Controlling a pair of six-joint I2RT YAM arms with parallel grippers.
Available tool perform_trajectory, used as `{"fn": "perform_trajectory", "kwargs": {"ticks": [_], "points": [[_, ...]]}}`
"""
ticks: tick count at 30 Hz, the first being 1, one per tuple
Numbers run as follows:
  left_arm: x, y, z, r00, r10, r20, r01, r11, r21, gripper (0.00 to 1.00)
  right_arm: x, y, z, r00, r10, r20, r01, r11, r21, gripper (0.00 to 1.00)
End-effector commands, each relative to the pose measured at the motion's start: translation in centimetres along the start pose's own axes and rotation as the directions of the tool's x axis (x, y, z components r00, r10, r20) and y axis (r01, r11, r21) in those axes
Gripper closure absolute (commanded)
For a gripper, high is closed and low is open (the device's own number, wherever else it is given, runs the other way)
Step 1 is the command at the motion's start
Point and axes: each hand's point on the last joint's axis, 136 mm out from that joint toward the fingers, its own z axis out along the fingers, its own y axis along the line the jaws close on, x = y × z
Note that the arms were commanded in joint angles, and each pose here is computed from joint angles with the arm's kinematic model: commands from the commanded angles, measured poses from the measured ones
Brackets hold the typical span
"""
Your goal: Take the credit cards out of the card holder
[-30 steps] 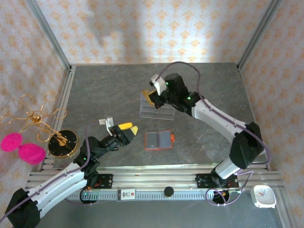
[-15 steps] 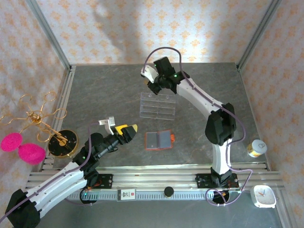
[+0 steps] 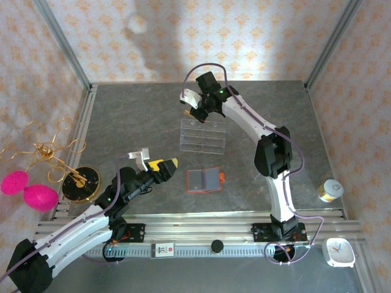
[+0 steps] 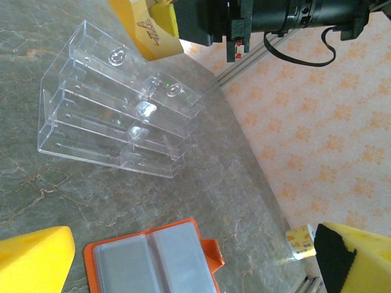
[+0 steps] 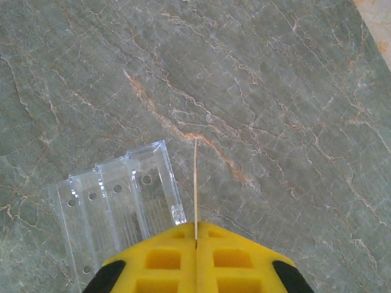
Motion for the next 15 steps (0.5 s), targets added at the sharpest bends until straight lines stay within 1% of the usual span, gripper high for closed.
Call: {"fn": "perform_trajectory", "kwargs": {"ticks": [1, 5, 7, 15], "points": [[-1.1, -0.4, 0.0, 0.999, 0.013, 0.035, -0.013, 1.000, 0.002, 0.01, -2.0, -0.7, -2.6, 0.997, -0.021, 0.068, 0.019, 0.999, 0.031, 1.00], [-1.1, -0.4, 0.1, 0.999, 0.010, 0.039, -0.011, 1.000, 0.006, 0.01, -3.0, -0.7, -4.4, 0.993, -0.026, 0.116, 0.020, 0.998, 0.052, 1.00], [-1.1, -0.3, 0.1, 0.999, 0.009, 0.039, -0.009, 1.000, 0.005, 0.01, -2.8, -0.5, -4.6, 0.993, -0.026, 0.117, 0.020, 0.999, 0.047, 1.00], [-0.7, 0.1, 0.4, 1.000, 0.003, 0.028, -0.003, 1.000, 0.003, 0.01, -1.0, 0.1, -3.3, 0.998, -0.006, 0.069, 0.005, 1.000, 0.011, 1.00]]}}
